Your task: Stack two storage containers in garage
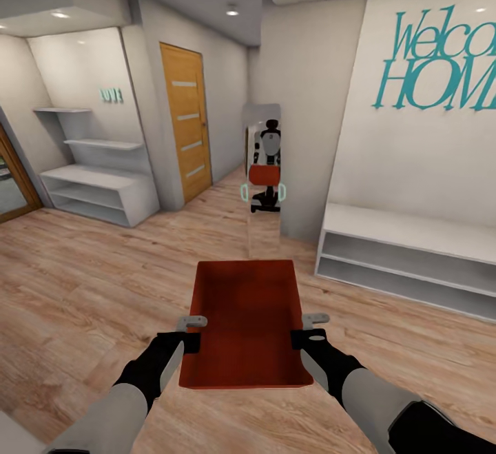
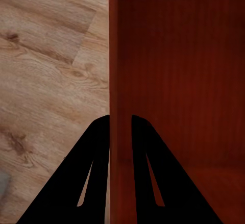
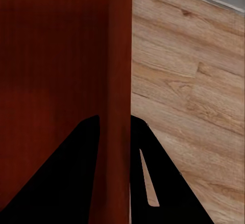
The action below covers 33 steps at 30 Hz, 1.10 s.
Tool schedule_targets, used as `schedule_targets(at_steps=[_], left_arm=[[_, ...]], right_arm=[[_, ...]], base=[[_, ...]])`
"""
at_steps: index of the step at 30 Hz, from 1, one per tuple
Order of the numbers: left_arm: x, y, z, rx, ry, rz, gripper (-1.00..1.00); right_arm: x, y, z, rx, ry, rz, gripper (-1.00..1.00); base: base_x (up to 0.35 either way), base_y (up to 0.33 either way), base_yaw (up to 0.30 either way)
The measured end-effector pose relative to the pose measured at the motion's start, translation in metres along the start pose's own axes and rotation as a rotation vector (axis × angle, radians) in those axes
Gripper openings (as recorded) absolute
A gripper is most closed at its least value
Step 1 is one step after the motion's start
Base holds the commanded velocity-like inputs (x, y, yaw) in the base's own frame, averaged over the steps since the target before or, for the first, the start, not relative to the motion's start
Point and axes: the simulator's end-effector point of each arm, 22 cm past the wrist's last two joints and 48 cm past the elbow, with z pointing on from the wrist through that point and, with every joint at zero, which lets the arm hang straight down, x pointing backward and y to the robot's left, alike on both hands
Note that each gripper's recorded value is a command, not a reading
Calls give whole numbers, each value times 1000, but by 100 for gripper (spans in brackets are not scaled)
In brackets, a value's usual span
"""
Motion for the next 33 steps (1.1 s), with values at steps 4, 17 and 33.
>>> schedule_targets(at_steps=[4,17,33], left_arm=[[0,0,0,0,0,0,-100],[0,0,0,0,-1,0,-100],[0,0,0,-1,-1,0,-100]], right_arm=[[0,0,0,0,0,0,-100],[0,0,0,0,-1,0,-100],[0,0,0,0,-1,0,-100]], base=[[322,0,0],[322,0,168],[322,0,269]])
